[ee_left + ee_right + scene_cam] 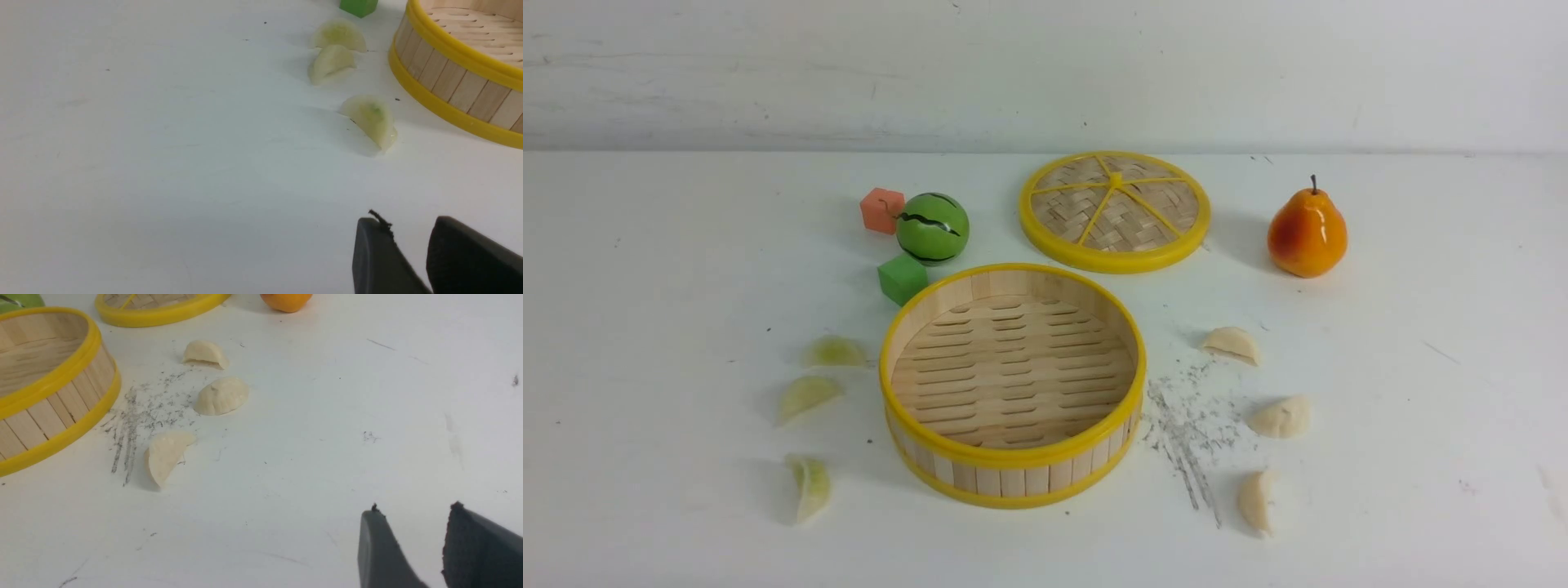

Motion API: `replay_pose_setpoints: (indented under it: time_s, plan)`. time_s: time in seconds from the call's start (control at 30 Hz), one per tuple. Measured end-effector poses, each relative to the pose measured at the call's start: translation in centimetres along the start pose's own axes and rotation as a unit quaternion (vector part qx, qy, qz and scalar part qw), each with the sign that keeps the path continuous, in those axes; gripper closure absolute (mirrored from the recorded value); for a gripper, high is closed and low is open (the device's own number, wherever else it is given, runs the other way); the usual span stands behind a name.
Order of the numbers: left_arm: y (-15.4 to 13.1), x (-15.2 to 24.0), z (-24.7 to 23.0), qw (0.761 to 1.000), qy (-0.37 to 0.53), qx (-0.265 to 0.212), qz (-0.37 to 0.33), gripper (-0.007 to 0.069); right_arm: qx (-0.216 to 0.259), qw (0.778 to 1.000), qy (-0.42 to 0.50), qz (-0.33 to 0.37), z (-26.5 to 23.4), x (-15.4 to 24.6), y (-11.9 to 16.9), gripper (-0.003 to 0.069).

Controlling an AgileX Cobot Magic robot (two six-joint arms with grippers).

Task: Put the dumplings into the steamer on the white table.
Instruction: 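Reach for and grasp a dumpling on the table with the left gripper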

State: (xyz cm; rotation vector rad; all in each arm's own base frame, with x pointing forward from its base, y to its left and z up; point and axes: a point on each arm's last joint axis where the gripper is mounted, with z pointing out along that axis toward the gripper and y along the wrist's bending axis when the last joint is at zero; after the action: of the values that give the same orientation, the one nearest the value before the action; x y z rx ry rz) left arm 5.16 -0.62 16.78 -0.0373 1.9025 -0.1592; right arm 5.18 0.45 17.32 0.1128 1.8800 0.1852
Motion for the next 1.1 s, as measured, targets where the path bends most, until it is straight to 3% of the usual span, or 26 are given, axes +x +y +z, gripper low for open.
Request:
replay_pose_setpoints:
  time_s: [0.7,1.1]
  plan:
    - [0.1,-0.1,0.0,1.0,-0.004,-0.007,0.018,0.0426,0.001,1.0,0.0,-0.003,0.0,0.0,0.0,0.0419]
    - [-0.1,-2.8,-0.4,0.987,-0.157,0.003,0.022,0.0425,0.006,0.997,-0.066,-0.046,0.0,-1.0,-0.1,0.0419]
